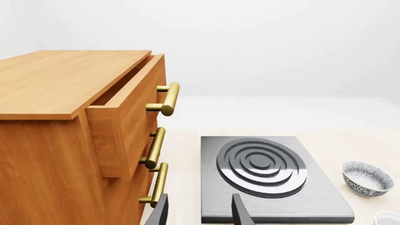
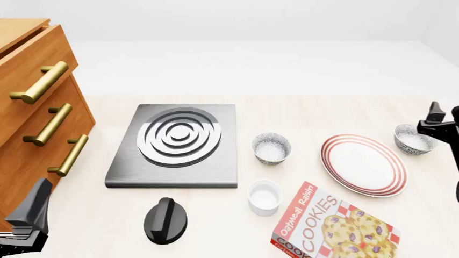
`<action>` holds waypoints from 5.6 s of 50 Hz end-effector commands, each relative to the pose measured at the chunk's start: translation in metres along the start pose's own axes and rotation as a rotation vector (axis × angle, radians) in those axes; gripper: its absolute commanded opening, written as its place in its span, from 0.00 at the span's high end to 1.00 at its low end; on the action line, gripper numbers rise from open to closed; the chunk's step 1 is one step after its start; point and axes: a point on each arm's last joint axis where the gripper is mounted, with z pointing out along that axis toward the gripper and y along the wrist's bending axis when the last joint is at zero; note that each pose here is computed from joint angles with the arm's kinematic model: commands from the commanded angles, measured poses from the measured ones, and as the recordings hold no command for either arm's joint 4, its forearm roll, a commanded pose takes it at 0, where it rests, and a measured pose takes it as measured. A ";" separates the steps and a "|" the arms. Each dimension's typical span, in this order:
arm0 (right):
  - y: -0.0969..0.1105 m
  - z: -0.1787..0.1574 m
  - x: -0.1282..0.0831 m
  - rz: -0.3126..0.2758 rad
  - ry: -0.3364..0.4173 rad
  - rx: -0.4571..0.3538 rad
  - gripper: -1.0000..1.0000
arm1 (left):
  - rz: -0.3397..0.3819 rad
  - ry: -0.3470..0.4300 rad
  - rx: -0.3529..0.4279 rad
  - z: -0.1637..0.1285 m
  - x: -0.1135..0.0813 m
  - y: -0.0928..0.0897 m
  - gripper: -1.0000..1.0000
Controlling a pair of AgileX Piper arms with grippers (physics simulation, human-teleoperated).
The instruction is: Pick the akita bowl next to the plate and place it on the plate.
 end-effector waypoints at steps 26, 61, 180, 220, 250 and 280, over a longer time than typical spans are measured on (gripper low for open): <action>-0.014 0.012 0.009 0.024 0.032 0.048 0.00 | 0.000 0.000 0.000 0.000 0.000 0.000 0.00; -0.022 0.037 0.025 0.093 0.099 0.068 0.00 | 0.000 0.000 0.000 0.000 0.000 0.000 0.00; -0.023 0.104 0.088 0.369 0.364 0.102 0.00 | 0.000 0.000 0.000 0.000 0.000 0.000 0.00; -0.022 0.115 0.112 0.405 0.433 0.113 0.00 | 0.000 0.000 0.000 0.000 0.000 0.000 0.00; -0.021 0.120 0.133 0.414 0.482 0.120 0.00 | 0.000 0.000 0.000 0.000 0.000 0.000 0.00; -0.023 0.120 0.139 0.422 0.494 0.129 1.00 | 0.000 0.000 0.000 0.000 0.000 0.000 0.00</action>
